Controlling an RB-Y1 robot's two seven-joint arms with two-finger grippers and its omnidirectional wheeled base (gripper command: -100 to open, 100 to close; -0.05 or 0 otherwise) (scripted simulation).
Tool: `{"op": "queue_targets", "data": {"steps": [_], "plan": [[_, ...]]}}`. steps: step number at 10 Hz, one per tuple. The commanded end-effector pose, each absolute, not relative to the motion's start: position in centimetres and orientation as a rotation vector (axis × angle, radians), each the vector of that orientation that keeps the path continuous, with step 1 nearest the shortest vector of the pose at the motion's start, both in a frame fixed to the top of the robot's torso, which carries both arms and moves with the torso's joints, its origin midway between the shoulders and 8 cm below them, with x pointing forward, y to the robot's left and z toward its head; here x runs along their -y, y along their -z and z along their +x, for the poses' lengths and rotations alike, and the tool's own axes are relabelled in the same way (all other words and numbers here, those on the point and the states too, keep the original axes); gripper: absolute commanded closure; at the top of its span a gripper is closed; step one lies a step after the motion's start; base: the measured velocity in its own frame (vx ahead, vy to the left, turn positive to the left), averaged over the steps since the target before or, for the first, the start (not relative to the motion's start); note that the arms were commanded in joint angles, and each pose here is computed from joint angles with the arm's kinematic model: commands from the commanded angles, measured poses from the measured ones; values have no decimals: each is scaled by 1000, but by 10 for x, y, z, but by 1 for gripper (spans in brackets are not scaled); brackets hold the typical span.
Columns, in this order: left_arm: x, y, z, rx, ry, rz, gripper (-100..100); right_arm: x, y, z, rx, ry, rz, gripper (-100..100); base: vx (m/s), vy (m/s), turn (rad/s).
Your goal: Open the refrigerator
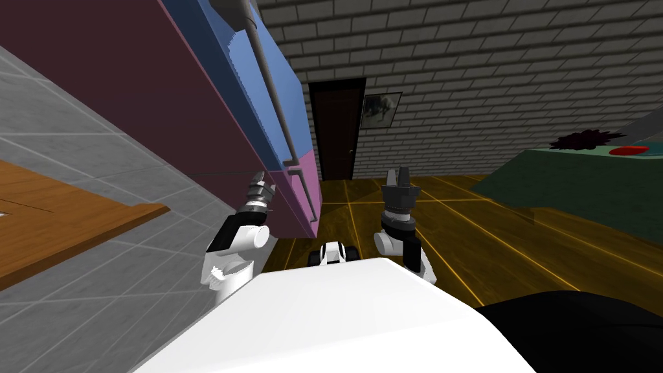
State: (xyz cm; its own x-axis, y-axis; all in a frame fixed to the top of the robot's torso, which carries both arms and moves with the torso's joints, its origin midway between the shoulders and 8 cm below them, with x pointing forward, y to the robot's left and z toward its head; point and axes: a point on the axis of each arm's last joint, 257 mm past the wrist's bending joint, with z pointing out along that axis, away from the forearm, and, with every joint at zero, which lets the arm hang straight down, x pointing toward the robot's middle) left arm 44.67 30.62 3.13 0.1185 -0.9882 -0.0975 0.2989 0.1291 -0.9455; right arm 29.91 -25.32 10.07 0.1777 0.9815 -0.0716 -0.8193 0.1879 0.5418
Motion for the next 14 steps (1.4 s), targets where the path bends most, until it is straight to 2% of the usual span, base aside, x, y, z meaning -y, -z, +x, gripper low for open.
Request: {"op": "queue_targets", "data": {"steps": [1, 14], "plan": [[-307, -27, 452, -979, 1180, -979, -100, 253, -101, 299, -455, -1330, 428, 0, 35, -21, 1], [-300, -16, 473, -1074, 1183, -1162, -100, 253, -101, 299, -455, -1330, 428, 0, 31, -25, 8]]}}
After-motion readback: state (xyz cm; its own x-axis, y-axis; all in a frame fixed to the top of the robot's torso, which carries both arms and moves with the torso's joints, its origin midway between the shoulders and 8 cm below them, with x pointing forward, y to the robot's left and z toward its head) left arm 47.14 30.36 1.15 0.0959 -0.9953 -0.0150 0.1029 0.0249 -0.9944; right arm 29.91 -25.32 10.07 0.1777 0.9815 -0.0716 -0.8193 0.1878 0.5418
